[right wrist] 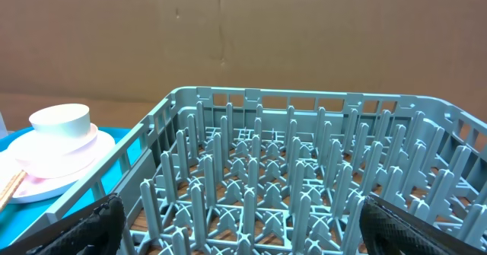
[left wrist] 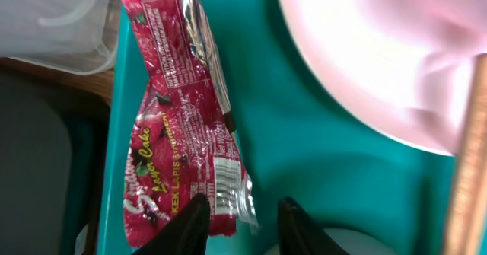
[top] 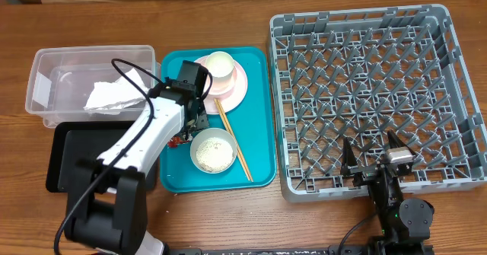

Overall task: Sort waste into correct bins and load items into the dishwasher
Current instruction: 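Move the left gripper to the red snack wrapper and grasp it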

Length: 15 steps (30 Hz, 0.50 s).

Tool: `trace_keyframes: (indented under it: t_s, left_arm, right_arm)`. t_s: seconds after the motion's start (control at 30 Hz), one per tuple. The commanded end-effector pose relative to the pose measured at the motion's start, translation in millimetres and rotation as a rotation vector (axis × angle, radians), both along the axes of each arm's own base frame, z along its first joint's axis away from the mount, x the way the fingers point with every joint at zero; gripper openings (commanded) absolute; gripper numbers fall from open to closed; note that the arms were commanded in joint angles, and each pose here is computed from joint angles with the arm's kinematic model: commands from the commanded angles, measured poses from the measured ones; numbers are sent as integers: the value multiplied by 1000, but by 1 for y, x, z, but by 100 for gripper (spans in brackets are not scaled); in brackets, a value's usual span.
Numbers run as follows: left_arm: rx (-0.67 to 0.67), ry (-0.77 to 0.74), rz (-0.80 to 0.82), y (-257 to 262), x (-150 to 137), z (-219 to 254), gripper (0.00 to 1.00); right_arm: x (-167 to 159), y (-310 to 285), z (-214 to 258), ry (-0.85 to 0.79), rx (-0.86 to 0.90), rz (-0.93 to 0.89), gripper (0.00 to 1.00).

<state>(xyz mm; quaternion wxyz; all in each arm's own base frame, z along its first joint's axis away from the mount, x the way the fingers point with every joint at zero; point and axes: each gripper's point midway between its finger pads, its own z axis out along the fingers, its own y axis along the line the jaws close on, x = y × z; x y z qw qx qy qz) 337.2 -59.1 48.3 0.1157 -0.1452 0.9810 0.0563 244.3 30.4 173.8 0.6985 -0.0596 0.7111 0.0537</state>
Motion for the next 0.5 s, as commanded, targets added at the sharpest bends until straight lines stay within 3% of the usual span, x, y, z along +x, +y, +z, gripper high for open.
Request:
trace_keyframes:
  t_s: [0.0,0.47]
  left_arm:
    - [31,33,26,6,-2,-17,32]
    - [58,138,48,16,-10,-56,43]
  right_arm:
    - [0,0,-2,-5,-3,1,100]
    - [0,0,-2,-5,-3,1,100]
